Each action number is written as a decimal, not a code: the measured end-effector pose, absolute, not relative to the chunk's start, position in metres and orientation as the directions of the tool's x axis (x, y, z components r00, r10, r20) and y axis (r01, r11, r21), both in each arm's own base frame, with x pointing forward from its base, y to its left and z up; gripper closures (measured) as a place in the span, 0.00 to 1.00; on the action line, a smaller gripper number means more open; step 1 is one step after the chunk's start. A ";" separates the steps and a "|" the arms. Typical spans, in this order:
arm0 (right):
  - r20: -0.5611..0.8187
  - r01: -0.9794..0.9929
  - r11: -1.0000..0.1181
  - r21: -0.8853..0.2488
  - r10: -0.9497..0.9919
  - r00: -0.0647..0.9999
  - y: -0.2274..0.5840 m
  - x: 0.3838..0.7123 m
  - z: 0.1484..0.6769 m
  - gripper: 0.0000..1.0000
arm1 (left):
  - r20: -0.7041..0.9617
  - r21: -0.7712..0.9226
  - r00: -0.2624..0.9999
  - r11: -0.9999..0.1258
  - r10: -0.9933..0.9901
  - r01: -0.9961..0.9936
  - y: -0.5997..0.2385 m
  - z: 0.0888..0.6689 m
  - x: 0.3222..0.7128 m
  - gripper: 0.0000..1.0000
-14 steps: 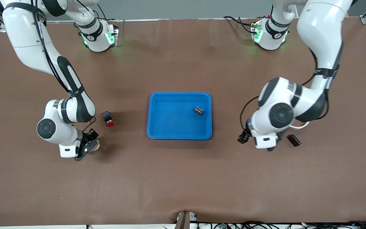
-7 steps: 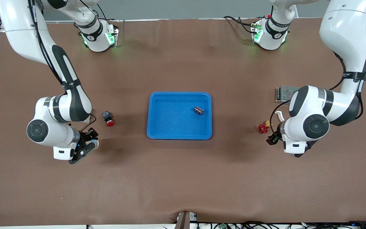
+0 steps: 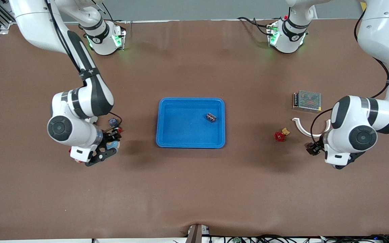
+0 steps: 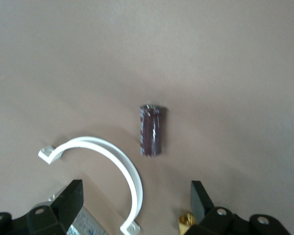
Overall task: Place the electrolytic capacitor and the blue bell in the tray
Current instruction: 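Grasp the second capacitor with the left gripper while the right gripper lifts the bell, then lower the blue bell into the tray and open the right gripper, then carry the capacitor to the tray while the right gripper withdraws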
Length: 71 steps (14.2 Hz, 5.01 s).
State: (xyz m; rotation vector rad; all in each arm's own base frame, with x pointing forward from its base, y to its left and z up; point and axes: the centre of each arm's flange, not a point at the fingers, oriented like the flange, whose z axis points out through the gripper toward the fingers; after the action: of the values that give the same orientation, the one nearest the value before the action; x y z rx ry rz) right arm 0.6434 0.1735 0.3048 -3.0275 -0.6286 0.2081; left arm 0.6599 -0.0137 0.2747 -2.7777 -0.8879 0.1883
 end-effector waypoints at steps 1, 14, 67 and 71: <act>-0.129 0.365 -0.929 -0.065 0.370 0.920 0.188 0.639 0.306 0.34 | -0.051 -0.235 0.808 -0.794 0.586 0.561 -0.010 0.270 0.661 0.13; -0.088 0.129 -0.992 -0.012 0.130 0.988 0.344 0.543 0.262 0.34 | 0.010 -0.183 0.834 -0.819 0.552 0.544 0.034 0.183 0.653 0.39; -0.113 0.368 -0.930 0.021 0.364 0.925 0.268 0.508 0.453 0.00 | -0.025 -0.016 0.607 -0.607 0.795 0.795 -0.440 0.238 0.554 0.66; -0.128 0.508 -0.861 0.014 0.502 0.855 0.172 0.540 0.464 0.00 | -0.039 -0.014 0.603 -0.604 0.797 0.797 -0.454 0.207 0.547 0.66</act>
State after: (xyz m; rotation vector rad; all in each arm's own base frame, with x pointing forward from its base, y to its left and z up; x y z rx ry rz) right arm 0.5405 0.1717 0.4645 -3.0709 -0.8363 0.1923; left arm 0.5472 -0.4538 0.2072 -2.8165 -1.4007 0.0646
